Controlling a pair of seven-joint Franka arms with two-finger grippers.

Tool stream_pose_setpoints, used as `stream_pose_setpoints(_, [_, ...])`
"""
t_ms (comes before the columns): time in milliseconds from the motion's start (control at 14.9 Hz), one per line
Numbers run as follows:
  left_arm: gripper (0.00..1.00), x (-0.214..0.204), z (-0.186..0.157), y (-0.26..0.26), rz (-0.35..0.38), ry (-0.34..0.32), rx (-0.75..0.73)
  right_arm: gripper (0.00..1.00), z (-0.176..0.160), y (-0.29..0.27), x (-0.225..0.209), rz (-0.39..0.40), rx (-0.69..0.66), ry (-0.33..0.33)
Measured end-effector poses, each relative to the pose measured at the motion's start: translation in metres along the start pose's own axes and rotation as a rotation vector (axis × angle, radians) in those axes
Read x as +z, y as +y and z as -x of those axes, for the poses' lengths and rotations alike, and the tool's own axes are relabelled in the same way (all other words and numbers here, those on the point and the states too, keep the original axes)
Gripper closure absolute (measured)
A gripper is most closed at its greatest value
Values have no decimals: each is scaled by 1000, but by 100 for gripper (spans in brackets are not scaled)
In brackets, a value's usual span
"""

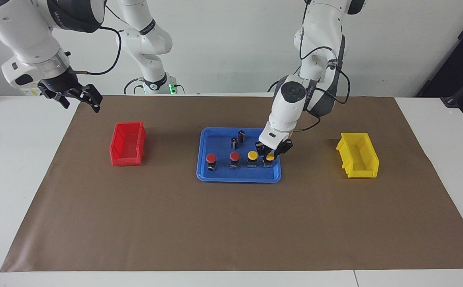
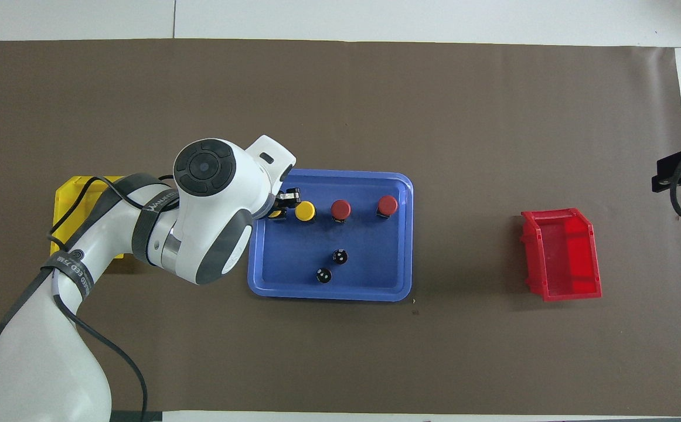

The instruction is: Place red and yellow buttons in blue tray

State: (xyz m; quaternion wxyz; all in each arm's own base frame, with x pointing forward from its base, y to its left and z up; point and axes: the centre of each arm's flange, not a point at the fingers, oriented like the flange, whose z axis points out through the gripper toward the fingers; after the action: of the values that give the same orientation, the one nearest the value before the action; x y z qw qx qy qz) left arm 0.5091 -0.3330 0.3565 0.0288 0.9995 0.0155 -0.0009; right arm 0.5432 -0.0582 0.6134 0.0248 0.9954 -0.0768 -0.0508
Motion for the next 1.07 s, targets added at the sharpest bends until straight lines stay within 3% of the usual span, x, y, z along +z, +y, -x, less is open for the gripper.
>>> stream_pose_setpoints(67, [58,1,0,0,-1,-2,0,0,0,0,0,0,0,0])
stream_pose_setpoints(336, [24,-2,1,0,-2,-5,0,0,0,0,0,0,0,0])
stream_pose_setpoints(403, [24,-9,2,0,-8,-15,1,0,0,0,0,0,0,0])
stream_pose_setpoints(537, [20,-40,3,-3,-21,-37,-1,0,0,0,0,0,0,0])
stream_pose_setpoints(671, [5,-85,5,-14,-29,-53,-4,0,0,0,0,0,0,0])
stream_pose_setpoints(872, [0,-137,-11,-62,-31,-33,11,0,0,0,0,0,0,0])
stream_pose_setpoints(1074, [0,-174,-38,-158,-39,-20,83,0,0,0,0,0,0,0])
